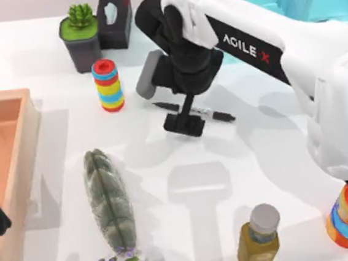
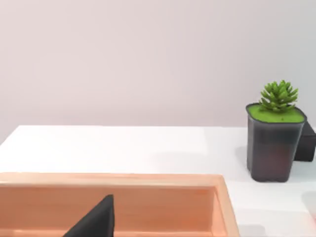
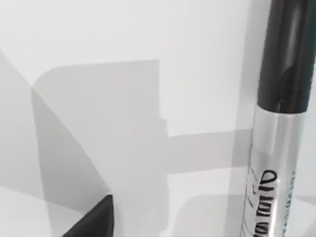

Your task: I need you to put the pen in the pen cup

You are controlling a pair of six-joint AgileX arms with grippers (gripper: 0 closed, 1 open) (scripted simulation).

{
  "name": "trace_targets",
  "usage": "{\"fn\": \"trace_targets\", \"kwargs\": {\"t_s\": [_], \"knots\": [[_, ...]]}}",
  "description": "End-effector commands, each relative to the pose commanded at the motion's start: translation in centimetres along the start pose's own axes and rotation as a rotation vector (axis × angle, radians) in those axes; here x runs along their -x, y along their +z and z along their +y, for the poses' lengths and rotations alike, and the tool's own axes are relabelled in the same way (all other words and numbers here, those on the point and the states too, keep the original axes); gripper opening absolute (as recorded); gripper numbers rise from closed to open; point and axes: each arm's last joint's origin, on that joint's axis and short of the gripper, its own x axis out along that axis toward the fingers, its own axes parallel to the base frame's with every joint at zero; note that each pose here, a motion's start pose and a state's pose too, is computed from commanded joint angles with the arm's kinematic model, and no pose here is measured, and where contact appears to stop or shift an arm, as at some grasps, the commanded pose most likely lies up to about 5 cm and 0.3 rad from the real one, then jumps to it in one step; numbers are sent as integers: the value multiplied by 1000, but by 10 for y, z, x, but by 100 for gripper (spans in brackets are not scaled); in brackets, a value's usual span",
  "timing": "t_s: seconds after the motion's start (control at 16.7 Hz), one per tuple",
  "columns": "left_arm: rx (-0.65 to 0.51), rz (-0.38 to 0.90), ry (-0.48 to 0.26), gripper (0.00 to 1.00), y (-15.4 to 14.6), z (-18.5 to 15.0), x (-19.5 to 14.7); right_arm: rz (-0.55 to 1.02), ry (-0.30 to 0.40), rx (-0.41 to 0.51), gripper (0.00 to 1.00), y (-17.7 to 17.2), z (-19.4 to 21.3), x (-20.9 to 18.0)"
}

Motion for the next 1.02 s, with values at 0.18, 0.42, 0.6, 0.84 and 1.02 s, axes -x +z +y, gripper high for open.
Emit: {"fn": "trace_targets", "kwargs": {"t_s": [0.18,0.42,0.6,0.84,1.02], "knots": [[0,0,0,100,0,0,0,-4,-3,-1,100,-2,2,-24],[0,0,0,100,0,0,0,-5,-4,-1,100,-3,2,-29],[0,0,0,100,0,0,0,-5,-4,-1,85,-3,2,-29],[0,0,0,100,0,0,0,-5,-4,-1,55,-3,2,-29],[0,0,0,100,0,0,0,-5,-4,-1,32,-3,2,-29]]}}
